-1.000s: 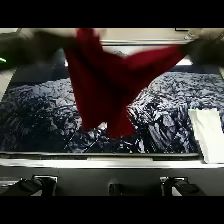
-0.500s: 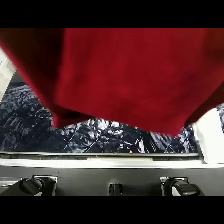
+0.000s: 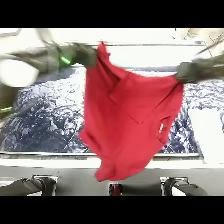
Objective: Fold the clothes and pants, and hang the long-sleeved shirts on hangers.
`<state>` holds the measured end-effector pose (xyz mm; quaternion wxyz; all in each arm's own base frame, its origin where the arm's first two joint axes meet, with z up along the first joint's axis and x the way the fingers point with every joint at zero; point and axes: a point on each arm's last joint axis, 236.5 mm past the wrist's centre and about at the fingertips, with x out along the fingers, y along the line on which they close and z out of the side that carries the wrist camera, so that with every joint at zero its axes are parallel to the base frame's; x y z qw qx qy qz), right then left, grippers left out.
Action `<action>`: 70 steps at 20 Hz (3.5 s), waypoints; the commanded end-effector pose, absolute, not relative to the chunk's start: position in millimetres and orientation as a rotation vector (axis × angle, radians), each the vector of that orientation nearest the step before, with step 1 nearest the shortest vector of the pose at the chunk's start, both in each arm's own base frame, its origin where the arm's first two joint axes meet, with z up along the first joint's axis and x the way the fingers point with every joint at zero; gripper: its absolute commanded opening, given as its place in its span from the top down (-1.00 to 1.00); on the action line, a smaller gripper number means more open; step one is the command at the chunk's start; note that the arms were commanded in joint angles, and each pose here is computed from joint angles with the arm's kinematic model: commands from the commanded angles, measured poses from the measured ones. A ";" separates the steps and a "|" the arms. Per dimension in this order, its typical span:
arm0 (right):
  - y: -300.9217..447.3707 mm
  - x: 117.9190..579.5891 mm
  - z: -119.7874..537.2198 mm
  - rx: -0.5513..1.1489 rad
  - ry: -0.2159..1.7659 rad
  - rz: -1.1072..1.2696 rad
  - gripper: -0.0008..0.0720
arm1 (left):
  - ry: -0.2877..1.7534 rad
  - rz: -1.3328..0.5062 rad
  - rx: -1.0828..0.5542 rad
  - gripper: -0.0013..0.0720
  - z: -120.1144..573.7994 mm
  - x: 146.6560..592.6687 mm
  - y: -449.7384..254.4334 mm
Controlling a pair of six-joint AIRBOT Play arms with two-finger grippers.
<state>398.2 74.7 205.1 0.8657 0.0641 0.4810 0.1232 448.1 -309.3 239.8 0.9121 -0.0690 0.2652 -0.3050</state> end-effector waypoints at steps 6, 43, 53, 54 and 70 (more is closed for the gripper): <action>141.8 476.0 18.4 0.613 1.328 0.299 0.87 | 1.180 -0.490 -0.626 0.23 11.5 454.4 -358.0; 127.9 213.7 -93.1 0.631 1.746 0.338 0.88 | 1.450 -0.546 -0.582 0.92 -44.2 345.9 -213.3; 34.2 315.2 501.1 0.036 -0.034 0.172 0.88 | -0.006 -0.754 -0.293 0.92 512.3 321.0 -177.5; 40.7 279.4 545.0 0.046 -0.176 0.194 0.88 | -0.144 -0.766 -0.285 0.92 557.6 284.4 -172.3; 20.5 351.5 324.3 0.028 0.615 0.136 0.88 | 0.185 -0.480 -0.176 0.91 409.8 398.2 -155.4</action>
